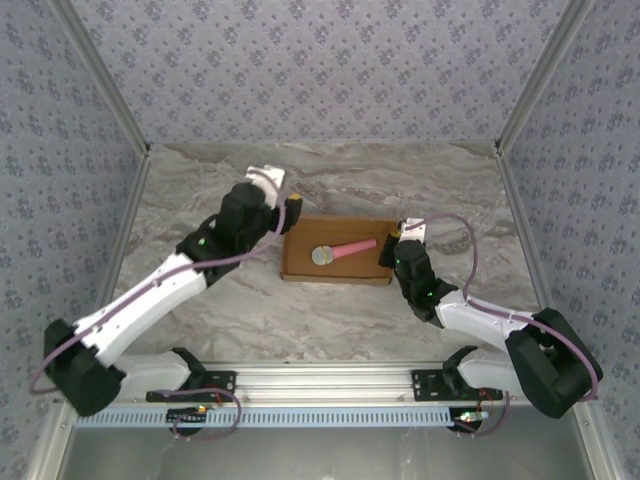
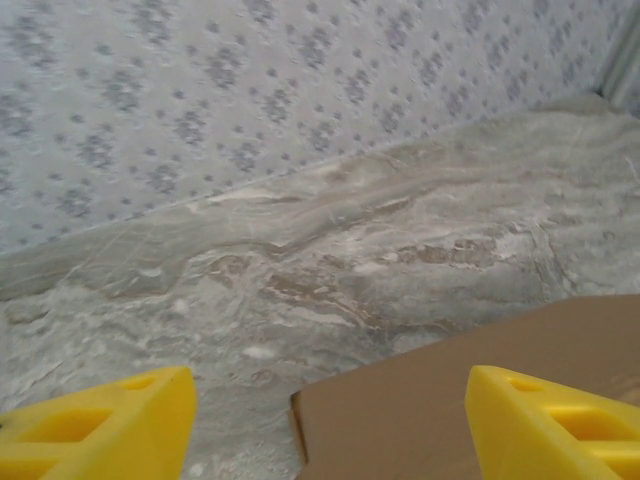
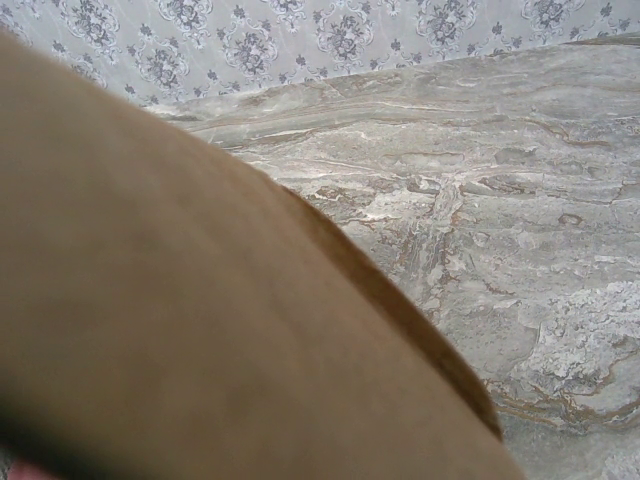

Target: Fold the paper box

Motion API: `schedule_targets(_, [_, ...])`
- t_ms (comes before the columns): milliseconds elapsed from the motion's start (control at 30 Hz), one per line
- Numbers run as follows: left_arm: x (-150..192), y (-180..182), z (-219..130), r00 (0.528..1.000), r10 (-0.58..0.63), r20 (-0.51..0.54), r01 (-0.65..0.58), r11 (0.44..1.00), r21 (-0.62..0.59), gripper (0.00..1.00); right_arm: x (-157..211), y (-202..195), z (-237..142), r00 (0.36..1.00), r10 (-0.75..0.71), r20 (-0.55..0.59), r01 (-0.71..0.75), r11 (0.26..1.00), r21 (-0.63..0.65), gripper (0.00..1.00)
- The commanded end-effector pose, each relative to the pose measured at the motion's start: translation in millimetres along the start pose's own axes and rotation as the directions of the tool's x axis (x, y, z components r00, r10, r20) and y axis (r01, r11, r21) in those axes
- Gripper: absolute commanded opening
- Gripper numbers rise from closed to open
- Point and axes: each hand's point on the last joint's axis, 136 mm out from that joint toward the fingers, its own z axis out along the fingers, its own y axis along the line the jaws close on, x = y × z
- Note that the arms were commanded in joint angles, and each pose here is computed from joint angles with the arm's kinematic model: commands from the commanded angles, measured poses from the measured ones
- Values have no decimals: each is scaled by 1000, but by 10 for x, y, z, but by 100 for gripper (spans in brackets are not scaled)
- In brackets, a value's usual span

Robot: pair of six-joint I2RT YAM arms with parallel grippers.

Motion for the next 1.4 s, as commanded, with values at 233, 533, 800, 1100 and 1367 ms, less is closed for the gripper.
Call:
schedule_targets(233, [344,-467,432,931,172,-321,-83,959,272,71,33,-2,20,1000,-25,-11,25,1000,15,8])
schedule_targets(533, [507,-568,506,914,194,-356,-74,943,324,70,37,-2,43,999,-31,-15,31,999,22,8])
schedule_targets(800, [649,-599,558,907,188,-377,-56,941,334,70,44,-27,22,999,-44,-27,45,998,34,18])
schedule_targets(1100, [751,-640,609,900,180,-396,-36,938,346,69,32,-47,-87,998,-48,-45,49,998,26,42])
schedule_targets(1367, [806,-688,621,903,154,-401,0,934,357,67,298,-141,-371,988,-17,-152,21,999,24,51])
